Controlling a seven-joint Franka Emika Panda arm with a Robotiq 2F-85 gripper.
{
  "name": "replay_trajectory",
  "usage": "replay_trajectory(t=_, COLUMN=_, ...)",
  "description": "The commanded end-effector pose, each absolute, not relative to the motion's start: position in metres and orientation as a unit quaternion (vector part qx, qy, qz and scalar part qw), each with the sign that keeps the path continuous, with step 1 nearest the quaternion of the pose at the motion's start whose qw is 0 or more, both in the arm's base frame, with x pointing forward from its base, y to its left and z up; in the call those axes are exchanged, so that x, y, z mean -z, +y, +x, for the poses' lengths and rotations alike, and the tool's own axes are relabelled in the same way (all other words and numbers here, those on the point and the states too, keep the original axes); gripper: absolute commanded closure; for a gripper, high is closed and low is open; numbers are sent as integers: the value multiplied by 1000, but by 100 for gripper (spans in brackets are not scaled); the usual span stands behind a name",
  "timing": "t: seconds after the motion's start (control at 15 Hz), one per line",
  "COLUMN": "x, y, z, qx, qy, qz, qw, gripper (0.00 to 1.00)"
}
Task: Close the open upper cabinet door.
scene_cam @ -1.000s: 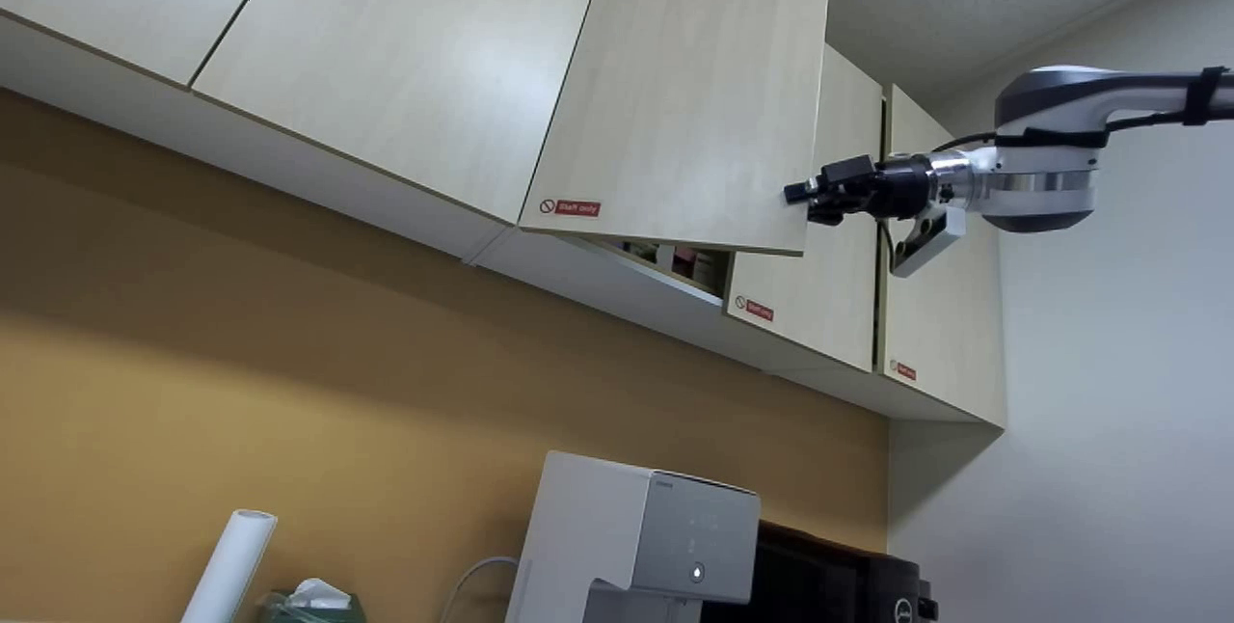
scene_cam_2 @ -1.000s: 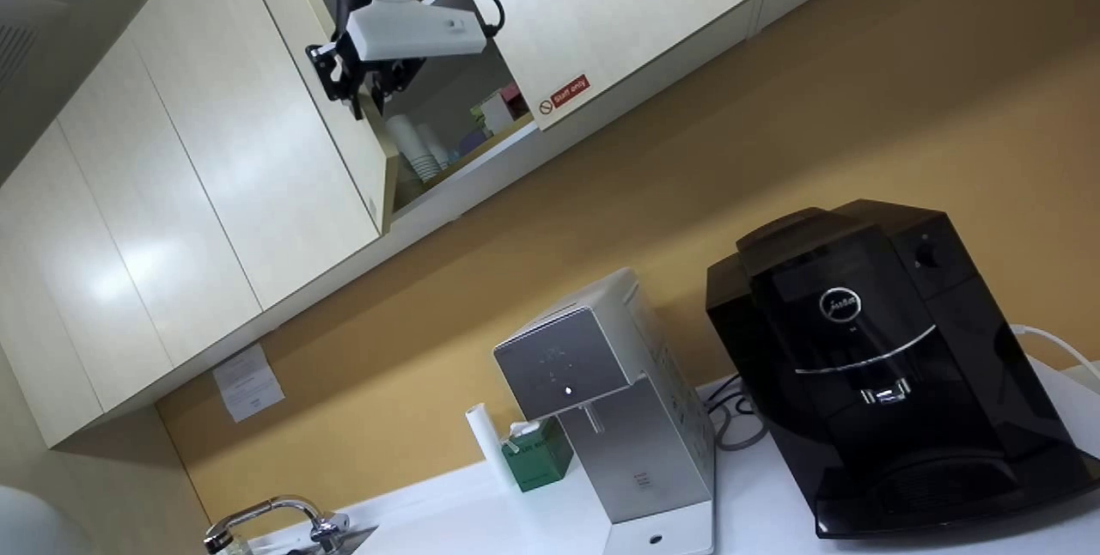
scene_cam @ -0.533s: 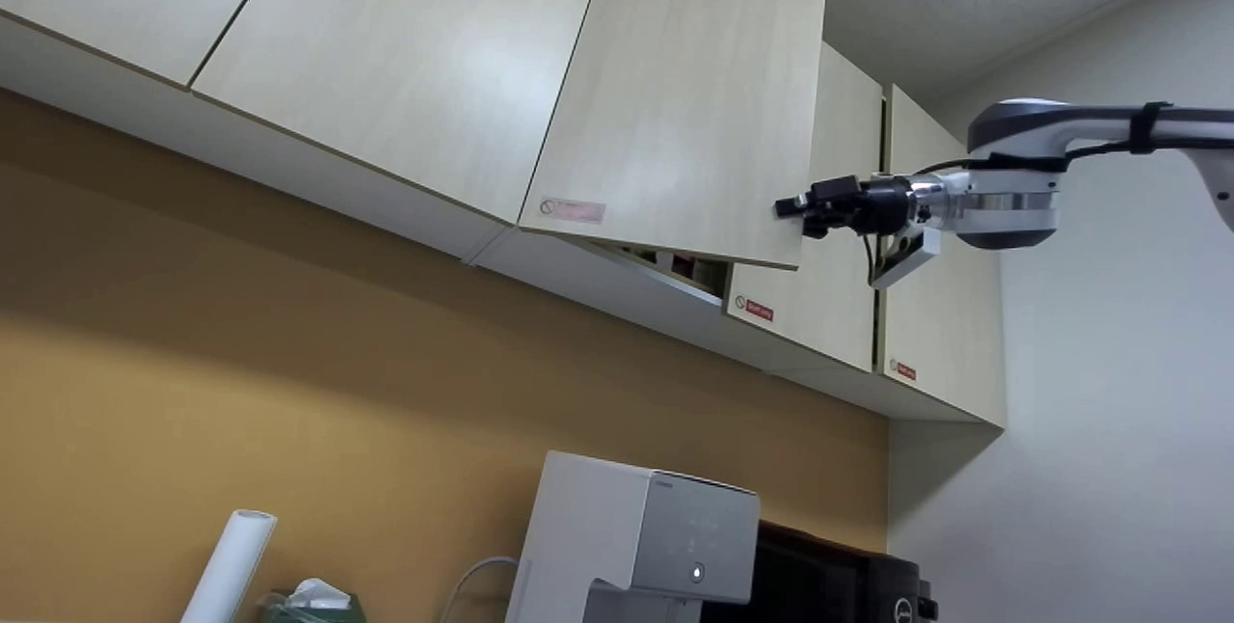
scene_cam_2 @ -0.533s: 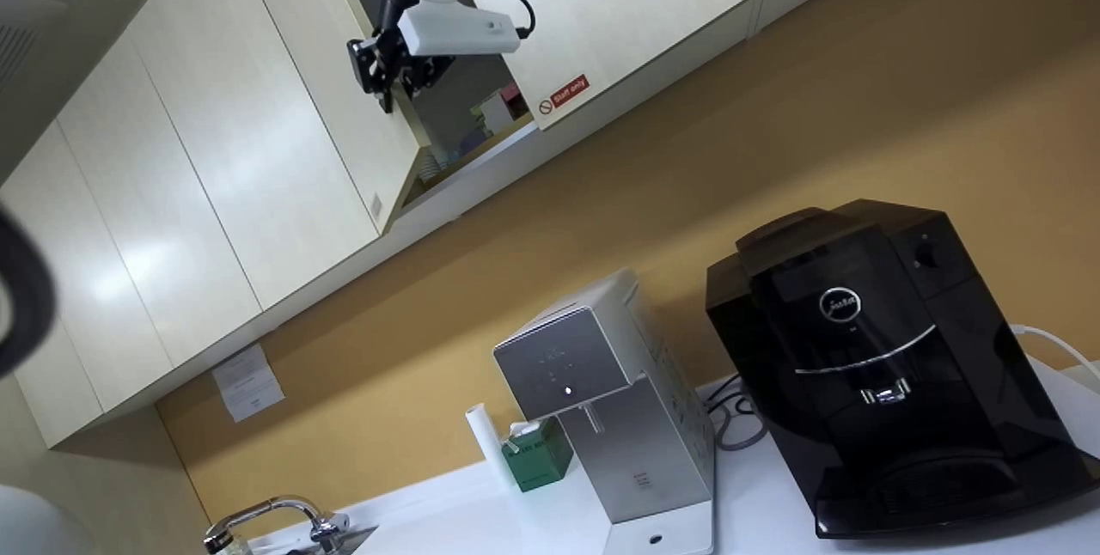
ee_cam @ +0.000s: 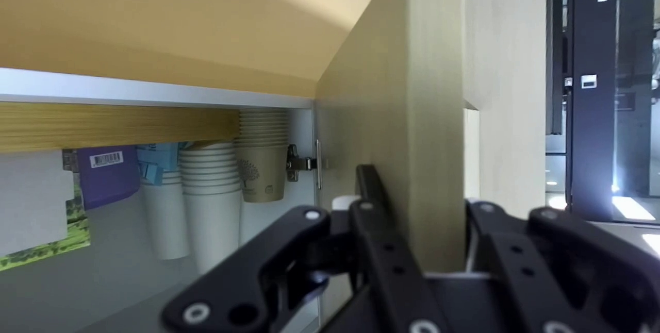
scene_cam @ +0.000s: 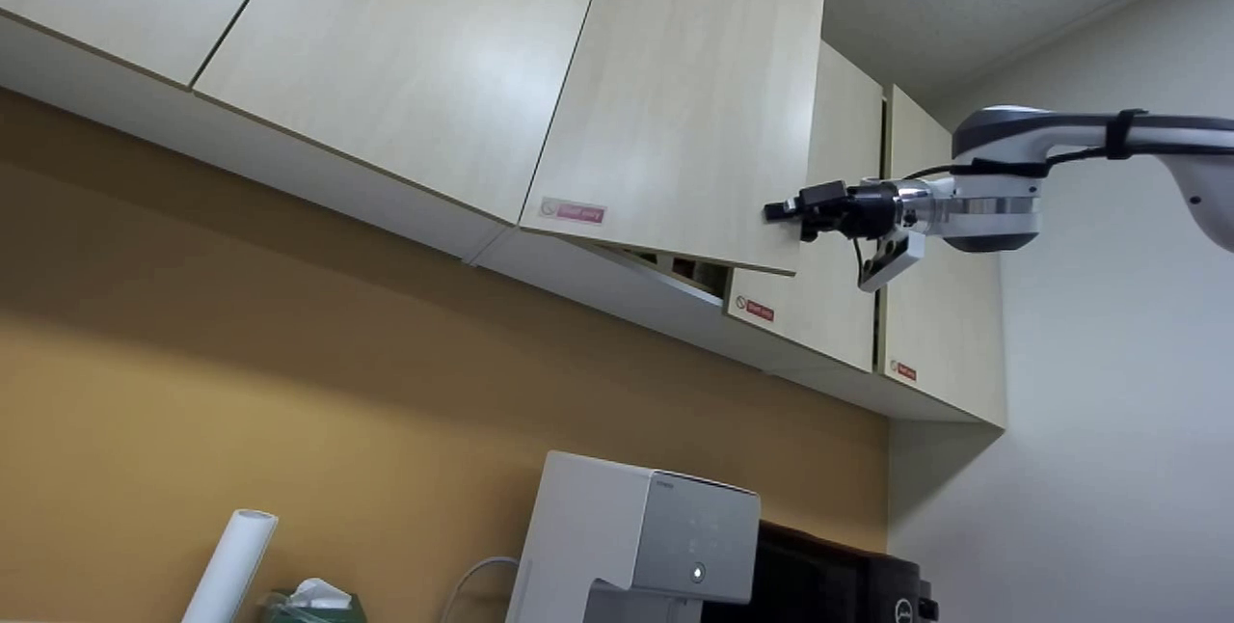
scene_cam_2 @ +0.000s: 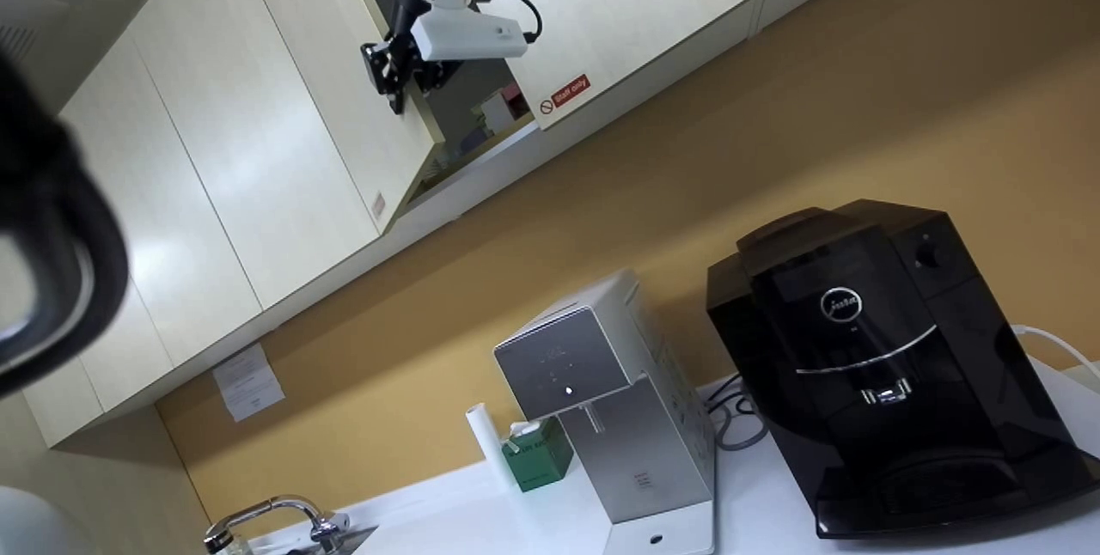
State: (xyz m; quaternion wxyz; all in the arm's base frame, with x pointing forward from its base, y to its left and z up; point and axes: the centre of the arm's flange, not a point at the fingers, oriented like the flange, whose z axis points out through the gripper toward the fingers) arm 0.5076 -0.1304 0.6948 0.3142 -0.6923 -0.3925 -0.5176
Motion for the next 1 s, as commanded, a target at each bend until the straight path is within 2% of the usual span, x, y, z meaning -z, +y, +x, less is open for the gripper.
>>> replay_trajectory(t=0.0, x=-695, y=-133, z=504, qx=517, qy=-397, qz=-690, qw=314, gripper=93)
replay_trajectory(t=0.53, x=-711, y=-169, z=535, qx=540, qy=-387, qz=-687, qw=297, gripper=93)
replay_trajectory(t=0.93, x=-702, y=-159, z=563, qx=537, qy=-382, qz=-692, qw=295, gripper=93)
